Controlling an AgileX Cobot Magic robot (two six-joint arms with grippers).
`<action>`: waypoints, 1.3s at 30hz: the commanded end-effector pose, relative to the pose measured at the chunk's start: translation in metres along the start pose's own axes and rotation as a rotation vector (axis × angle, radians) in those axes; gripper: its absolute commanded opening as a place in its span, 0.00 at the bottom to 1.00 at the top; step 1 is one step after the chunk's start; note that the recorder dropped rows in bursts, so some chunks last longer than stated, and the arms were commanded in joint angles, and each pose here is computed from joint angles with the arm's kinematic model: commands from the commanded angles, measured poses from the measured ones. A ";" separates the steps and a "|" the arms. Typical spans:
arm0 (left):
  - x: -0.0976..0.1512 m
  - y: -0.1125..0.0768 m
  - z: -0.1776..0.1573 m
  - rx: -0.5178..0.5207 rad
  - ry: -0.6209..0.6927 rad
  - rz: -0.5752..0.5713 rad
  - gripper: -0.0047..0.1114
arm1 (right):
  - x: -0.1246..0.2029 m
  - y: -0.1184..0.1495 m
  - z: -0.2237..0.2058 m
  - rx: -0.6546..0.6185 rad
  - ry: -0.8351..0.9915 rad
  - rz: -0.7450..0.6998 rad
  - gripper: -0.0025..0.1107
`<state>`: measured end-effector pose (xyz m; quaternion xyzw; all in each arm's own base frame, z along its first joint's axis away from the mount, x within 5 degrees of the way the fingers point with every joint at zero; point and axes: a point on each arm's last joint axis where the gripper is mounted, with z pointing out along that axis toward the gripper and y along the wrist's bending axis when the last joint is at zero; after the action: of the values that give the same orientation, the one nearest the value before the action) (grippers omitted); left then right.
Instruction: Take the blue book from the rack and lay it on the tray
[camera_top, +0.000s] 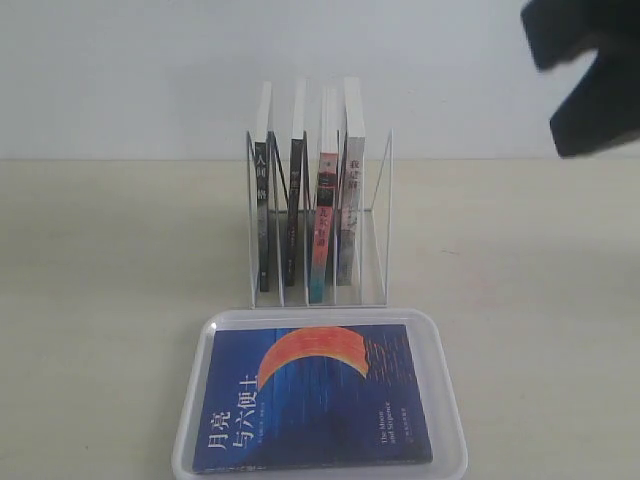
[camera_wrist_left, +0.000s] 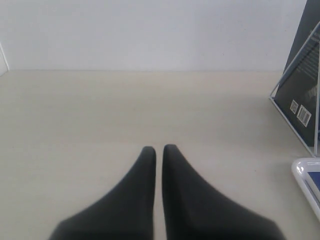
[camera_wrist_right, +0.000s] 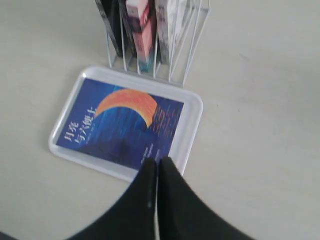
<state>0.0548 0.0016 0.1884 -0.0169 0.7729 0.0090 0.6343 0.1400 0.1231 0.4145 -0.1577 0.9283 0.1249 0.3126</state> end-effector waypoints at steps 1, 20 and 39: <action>0.000 0.000 0.000 -0.001 -0.007 -0.001 0.08 | 0.010 -0.001 0.008 0.009 0.051 0.005 0.02; 0.000 0.000 0.000 -0.001 -0.007 -0.001 0.08 | 0.010 -0.002 0.009 0.016 0.050 -0.066 0.02; 0.000 0.000 0.000 -0.001 -0.007 -0.001 0.08 | 0.081 -0.005 0.115 -0.116 -0.042 -0.085 0.02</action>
<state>0.0548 0.0016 0.1884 -0.0169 0.7729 0.0090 0.6343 0.1478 0.1407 0.2997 -0.2055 0.9179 0.1467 0.3062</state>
